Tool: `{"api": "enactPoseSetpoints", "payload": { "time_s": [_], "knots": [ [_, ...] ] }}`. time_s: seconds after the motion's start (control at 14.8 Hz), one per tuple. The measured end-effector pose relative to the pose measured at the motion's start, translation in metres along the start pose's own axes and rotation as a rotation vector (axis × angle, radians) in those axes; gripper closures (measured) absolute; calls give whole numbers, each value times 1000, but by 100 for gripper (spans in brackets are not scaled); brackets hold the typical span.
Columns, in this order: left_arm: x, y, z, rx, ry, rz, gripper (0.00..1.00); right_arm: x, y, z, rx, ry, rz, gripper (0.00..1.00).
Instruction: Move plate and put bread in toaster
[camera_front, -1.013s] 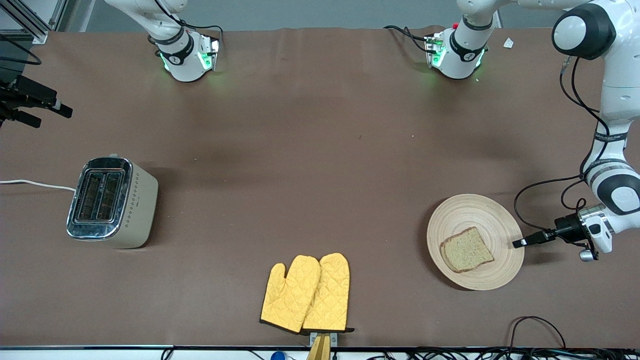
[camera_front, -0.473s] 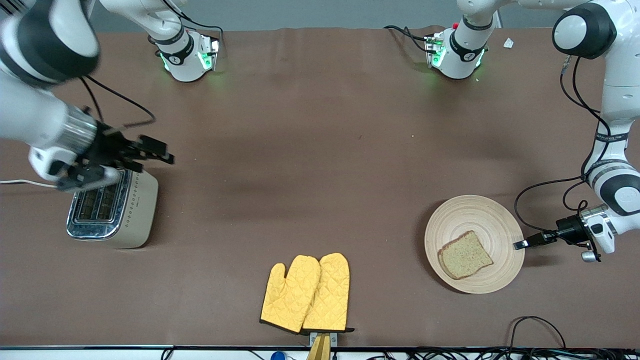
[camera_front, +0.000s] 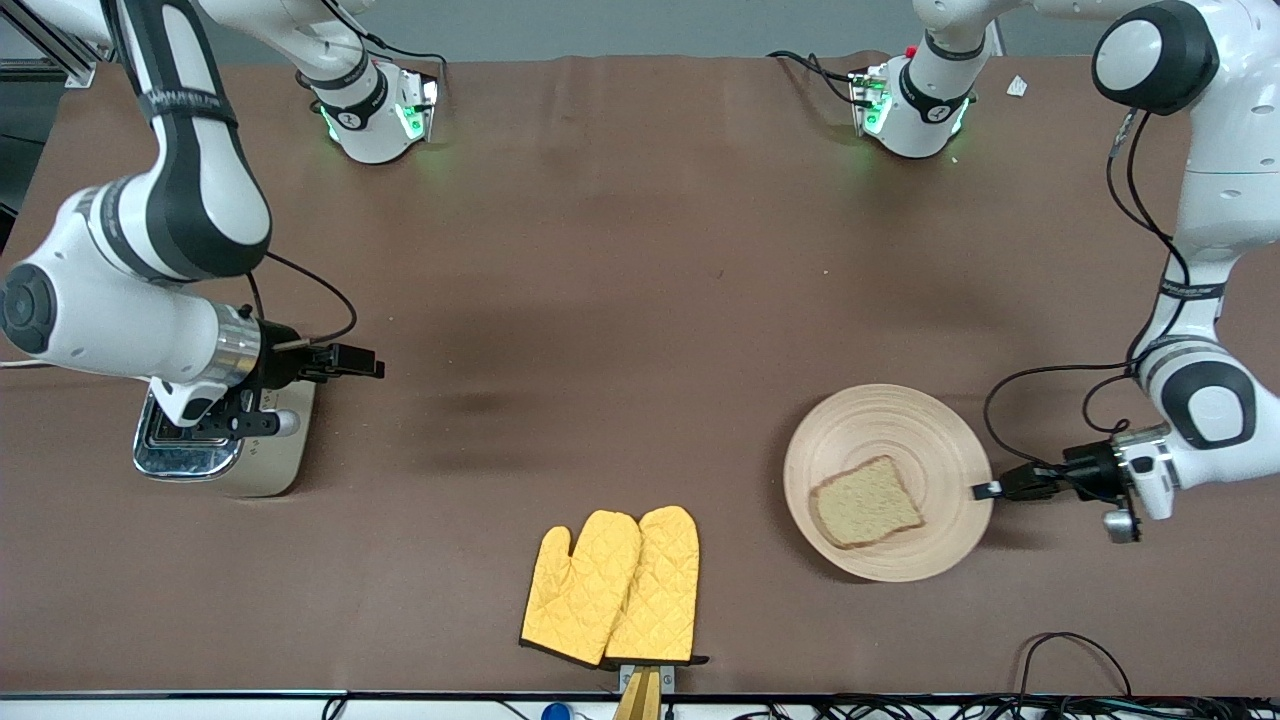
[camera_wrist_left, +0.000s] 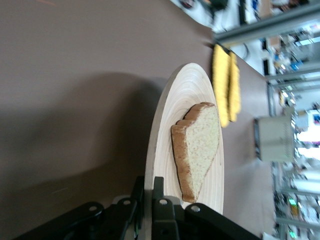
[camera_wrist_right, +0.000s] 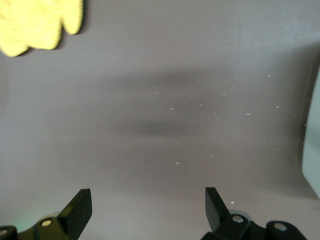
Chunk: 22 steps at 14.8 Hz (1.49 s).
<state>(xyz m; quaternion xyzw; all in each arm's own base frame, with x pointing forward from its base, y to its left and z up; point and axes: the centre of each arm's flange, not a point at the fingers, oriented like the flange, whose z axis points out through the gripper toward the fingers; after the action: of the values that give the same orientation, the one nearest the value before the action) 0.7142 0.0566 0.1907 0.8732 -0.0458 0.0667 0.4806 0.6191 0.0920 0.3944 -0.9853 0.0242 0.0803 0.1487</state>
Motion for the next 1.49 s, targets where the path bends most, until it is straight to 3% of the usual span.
{"api": "enactPoseSetpoints", "payload": {
  "time_s": [0.2,0.41,0.61,0.74,0.88,1.15,1.49],
  "knots": [
    [13,57,64,-41,-71,0,91,-3,19,39,-14,9,34,0],
    [18,113,121,-62,-133,-26,91,-5,16,46,-17,2,29,0],
    [9,156,189,-35,-172,12,91,-7,-3,50,-36,13,20,0],
    [-3,186,239,-28,-183,33,91,-5,-25,53,-137,75,32,0],
    [-21,215,289,-50,-169,18,91,-6,-50,67,-194,128,69,0],
    [-73,226,376,-83,-233,-35,91,-13,-83,102,-219,112,50,1],
    [-124,233,447,-55,-209,-81,91,-17,-94,124,-237,86,29,1]
  ]
}}
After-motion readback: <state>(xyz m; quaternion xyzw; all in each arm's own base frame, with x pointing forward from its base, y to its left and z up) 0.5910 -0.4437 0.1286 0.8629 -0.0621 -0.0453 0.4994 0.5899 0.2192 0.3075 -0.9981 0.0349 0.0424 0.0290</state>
